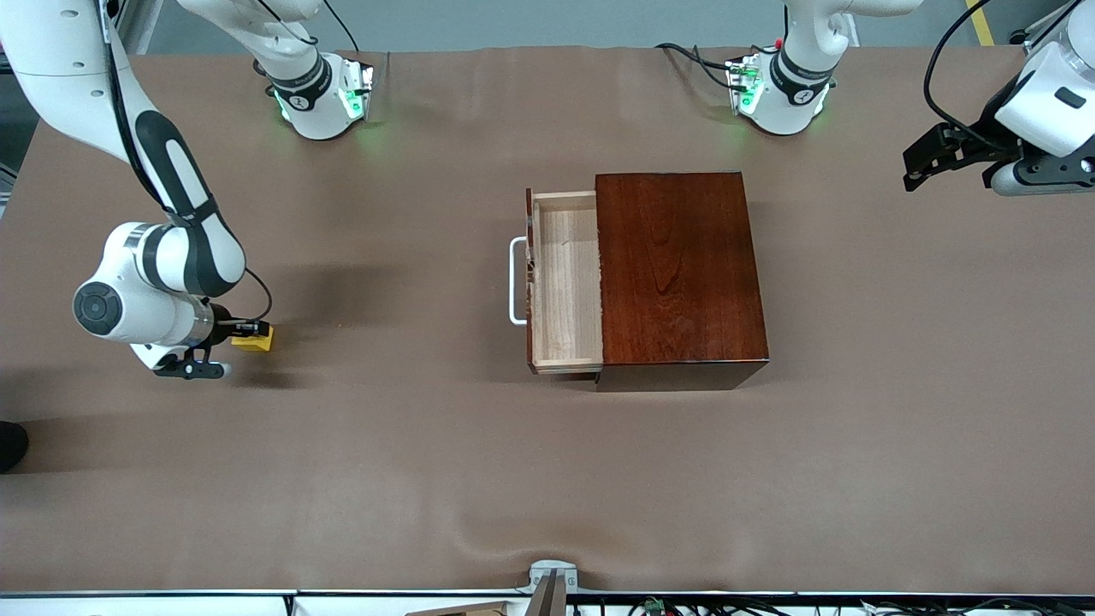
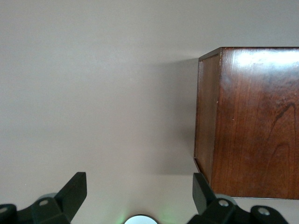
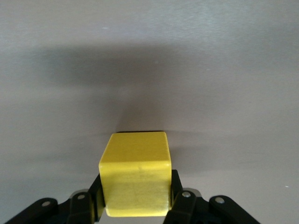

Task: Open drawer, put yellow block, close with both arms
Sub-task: 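Lower the right gripper and grasp the yellow cube, then carry the yellow cube with the right gripper over the open drawer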

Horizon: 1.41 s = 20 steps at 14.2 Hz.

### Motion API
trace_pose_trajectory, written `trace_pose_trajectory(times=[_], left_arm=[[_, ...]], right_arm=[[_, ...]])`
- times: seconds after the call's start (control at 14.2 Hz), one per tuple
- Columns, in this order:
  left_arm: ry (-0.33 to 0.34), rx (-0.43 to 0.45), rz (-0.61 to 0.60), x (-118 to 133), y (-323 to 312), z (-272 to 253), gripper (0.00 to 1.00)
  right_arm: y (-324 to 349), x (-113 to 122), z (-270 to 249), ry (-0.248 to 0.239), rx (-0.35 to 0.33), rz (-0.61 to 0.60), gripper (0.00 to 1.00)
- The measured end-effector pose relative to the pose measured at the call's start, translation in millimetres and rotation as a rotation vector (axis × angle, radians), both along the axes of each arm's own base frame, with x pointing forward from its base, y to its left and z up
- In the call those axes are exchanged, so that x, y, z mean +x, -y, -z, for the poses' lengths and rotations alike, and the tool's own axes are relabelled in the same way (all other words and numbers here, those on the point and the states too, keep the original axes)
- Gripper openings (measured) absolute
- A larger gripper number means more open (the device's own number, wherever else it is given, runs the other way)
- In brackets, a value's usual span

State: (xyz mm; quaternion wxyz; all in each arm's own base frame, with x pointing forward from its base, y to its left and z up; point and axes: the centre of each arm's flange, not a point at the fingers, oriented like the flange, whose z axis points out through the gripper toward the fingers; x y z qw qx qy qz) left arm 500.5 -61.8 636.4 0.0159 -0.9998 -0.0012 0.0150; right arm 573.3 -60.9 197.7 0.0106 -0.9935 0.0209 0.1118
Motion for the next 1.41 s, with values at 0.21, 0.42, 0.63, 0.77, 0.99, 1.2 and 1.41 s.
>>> trace_pose_trajectory(times=[0.21, 0.42, 0.63, 0.77, 0.99, 1.2, 1.41], left_arm=[[0.000, 0.000, 0.001, 0, 0, 0, 1.00], [0.000, 0.000, 0.001, 0, 0, 0, 1.00], [0.000, 0.000, 0.001, 0, 0, 0, 1.00], [0.000, 0.000, 0.001, 0, 1, 0, 1.00], [0.000, 0.000, 0.001, 0, 1, 0, 1.00], [0.000, 0.000, 0.002, 0, 1, 0, 1.00], [0.000, 0.000, 0.003, 0, 2, 0, 1.00]], right_arm=[[-12, 6, -26, 0.019, 0.007, -0.016, 0.56], [-18, 11, -59, 0.014, 0.027, 0.019, 0.56], [-33, 21, -96, -0.026, 0.052, 0.066, 0.56], [-50, 25, -114, -0.040, 0.054, 0.106, 0.56], [-86, 23, -133, -0.051, 0.049, 0.186, 0.56], [-134, 17, -161, -0.057, 0.011, 0.288, 0.56], [-194, 8, -193, -0.076, -0.013, 0.403, 0.56]])
